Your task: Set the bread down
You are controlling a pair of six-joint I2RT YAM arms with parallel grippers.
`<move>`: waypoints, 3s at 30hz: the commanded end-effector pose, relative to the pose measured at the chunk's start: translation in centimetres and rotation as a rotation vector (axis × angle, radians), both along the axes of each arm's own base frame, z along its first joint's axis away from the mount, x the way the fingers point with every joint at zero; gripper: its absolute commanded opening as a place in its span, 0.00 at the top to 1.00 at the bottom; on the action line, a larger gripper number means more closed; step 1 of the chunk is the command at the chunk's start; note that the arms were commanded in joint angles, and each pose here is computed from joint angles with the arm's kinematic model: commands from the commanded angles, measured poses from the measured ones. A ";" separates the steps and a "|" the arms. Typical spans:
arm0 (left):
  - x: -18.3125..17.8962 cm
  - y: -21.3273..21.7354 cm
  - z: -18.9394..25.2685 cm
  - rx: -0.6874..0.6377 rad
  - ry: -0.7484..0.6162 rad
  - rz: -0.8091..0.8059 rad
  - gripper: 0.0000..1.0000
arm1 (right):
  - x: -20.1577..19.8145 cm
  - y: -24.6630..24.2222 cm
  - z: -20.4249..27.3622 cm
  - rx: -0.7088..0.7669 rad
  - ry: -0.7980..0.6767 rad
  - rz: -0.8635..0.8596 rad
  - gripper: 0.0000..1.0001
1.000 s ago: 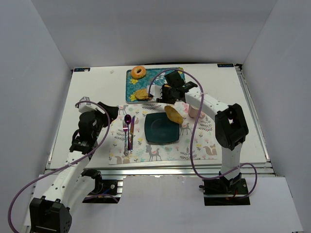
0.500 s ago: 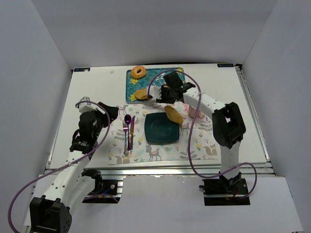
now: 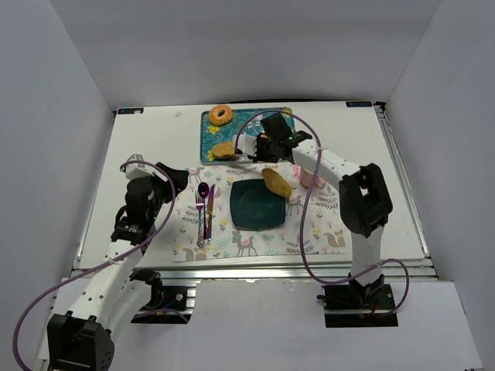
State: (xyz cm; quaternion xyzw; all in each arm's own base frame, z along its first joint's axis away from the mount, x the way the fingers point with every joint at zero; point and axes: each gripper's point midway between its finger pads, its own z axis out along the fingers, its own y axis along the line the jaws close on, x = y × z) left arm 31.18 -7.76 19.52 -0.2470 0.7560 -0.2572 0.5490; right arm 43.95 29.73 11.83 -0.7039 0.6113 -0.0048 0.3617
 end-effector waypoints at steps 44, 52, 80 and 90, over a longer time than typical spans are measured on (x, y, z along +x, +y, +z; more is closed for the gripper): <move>-0.9 0.1 0.8 -0.026 -0.042 0.002 0.21 | -24.1 -10.0 4.0 0.237 0.253 0.052 0.59; -0.6 -0.2 1.0 -0.035 -0.045 -0.012 0.21 | -25.0 -9.7 6.6 0.307 0.240 0.061 0.62; -0.6 -3.7 -1.0 -0.060 0.015 -0.207 0.57 | -5.7 -36.5 -2.9 0.711 0.168 -1.438 1.00; -0.9 -3.2 -1.2 -0.060 0.020 -0.183 0.48 | -7.9 -37.1 -8.8 0.560 0.287 -1.335 0.44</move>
